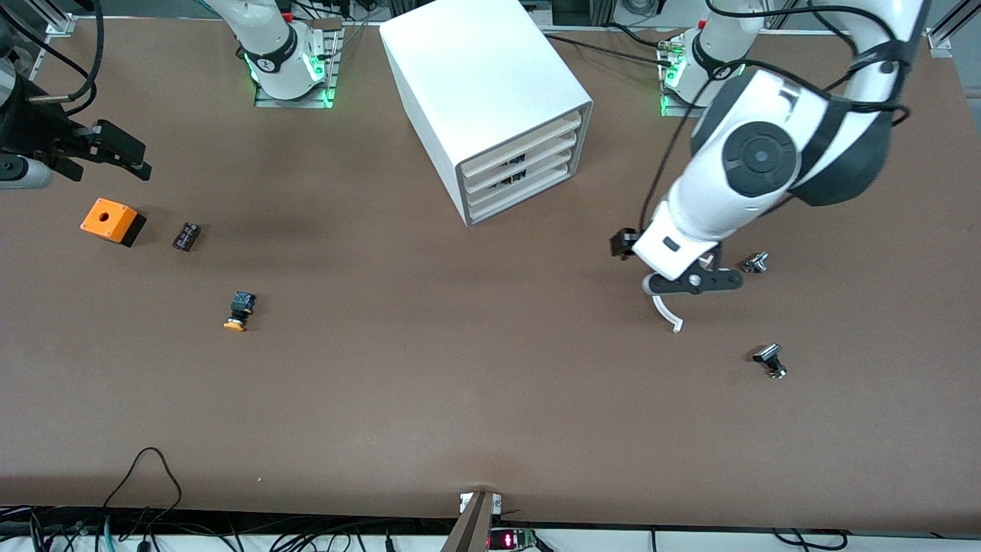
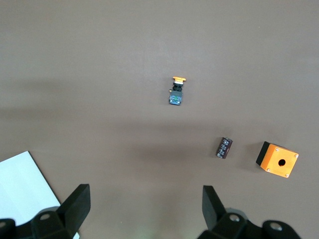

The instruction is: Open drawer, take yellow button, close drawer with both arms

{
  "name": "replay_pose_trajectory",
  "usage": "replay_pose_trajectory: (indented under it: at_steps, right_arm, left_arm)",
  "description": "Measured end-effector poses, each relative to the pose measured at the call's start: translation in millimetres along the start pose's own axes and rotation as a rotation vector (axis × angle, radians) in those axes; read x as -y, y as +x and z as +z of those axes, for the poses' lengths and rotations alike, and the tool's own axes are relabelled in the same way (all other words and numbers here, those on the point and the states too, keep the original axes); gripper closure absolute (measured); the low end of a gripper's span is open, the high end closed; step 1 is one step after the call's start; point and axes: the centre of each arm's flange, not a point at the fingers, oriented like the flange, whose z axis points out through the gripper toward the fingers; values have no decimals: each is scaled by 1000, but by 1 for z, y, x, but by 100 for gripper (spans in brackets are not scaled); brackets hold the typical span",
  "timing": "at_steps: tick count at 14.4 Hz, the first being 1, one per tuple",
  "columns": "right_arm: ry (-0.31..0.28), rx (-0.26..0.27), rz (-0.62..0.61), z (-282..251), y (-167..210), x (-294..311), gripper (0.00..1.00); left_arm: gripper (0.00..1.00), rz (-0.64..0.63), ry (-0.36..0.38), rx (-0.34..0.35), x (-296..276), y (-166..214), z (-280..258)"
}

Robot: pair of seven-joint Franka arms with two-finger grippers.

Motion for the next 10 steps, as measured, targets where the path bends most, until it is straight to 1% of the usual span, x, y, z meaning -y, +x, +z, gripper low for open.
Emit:
replay_pose_trajectory:
  at_steps: [2,3,4,6,8,10]
  right_arm:
    - [-14,-4,-1,-1,-1,0,0]
    - [-20,-5,-3,-2,-1,0,0]
    - [-21,-6,7,-2,-1,1,0]
    - [-21,-8,50,-2,-1,2,0]
    - [-21,-7,66,-1,-1,3,0]
    - [-21,-7,71,-1,-1,0,0]
  left_arm:
    - [1,104,40,-30,24,7,-30]
    - [1,134,55,-43,36,8,-44]
    - [1,150,61,-43,47,8,-56]
    - [1,169,73,-17,65,3,-79]
    - [1,179,81,4,77,-4,-96]
    - [1,187,84,0,93,-8,-109]
